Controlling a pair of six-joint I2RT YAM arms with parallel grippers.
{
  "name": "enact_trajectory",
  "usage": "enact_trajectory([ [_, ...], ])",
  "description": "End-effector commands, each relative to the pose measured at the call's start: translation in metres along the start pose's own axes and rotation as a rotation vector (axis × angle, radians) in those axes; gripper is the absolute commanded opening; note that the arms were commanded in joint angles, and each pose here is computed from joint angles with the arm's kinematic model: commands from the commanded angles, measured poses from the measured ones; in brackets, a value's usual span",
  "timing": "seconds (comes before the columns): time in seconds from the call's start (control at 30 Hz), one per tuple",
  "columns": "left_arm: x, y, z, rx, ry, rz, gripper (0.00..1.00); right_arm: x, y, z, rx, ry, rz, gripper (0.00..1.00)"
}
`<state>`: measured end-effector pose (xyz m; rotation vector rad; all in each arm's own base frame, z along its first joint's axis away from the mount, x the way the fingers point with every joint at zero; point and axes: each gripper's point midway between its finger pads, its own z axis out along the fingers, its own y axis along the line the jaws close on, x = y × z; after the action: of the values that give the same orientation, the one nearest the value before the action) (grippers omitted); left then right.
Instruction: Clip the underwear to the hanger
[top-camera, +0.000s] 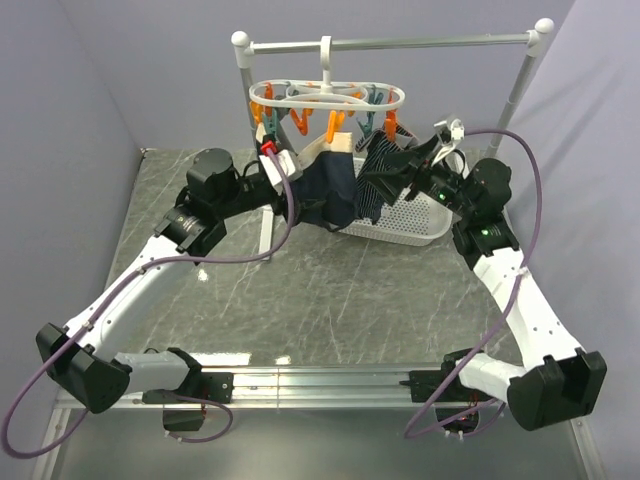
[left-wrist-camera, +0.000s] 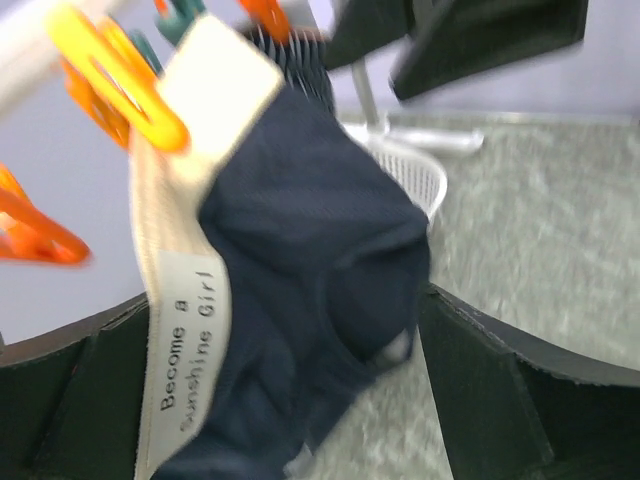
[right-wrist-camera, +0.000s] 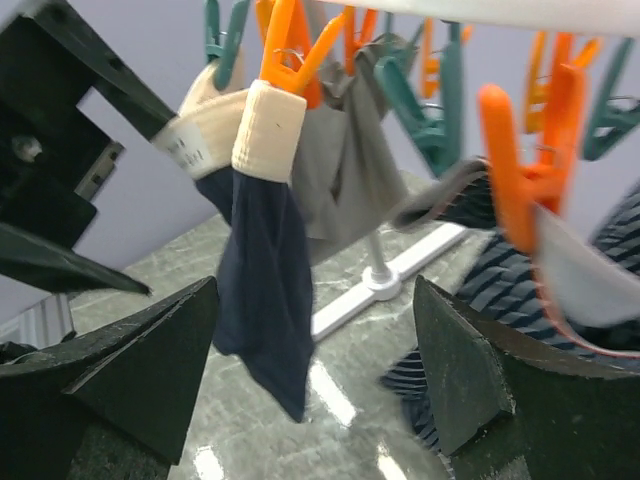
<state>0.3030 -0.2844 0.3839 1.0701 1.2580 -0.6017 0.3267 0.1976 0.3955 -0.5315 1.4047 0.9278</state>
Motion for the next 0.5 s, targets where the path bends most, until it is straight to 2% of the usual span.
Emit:
enact_trajectory([
  [0.0,-0.031,0.006,0.004,-0.024,-0.116,-0.038,0.99,-0.006,0.000,-0.013,0.043,-0.003,-0.038,0.86],
  [0.03,-0.048,0.014,0.005,-0.041,-0.149,-0.021,0.99,-0.008,0.000,-0.015,0.046,-0.006,-0.043,0.86],
  [0.1,-0.049,0.028,0.016,-0.076,-0.150,-0.005,0.99,-0.010,0.000,-0.016,0.053,-0.006,-0.046,0.86],
  [0.13,-0.063,0.037,0.018,-0.099,-0.182,0.018,0.99,-0.012,0.000,-0.018,0.057,-0.008,-0.049,0.86],
  [0.2,-0.060,0.049,0.030,-0.120,-0.181,-0.003,0.99,-0.014,-0.002,-0.019,0.067,-0.012,-0.052,0.86],
  [0.4,-0.104,0.064,0.021,-0.145,-0.291,-0.024,0.99,-0.022,-0.007,-0.028,0.091,-0.008,-0.059,0.86],
  [0.47,-0.107,0.062,0.013,-0.151,-0.270,-0.058,0.99,-0.026,-0.014,-0.035,0.117,-0.007,-0.047,0.87],
])
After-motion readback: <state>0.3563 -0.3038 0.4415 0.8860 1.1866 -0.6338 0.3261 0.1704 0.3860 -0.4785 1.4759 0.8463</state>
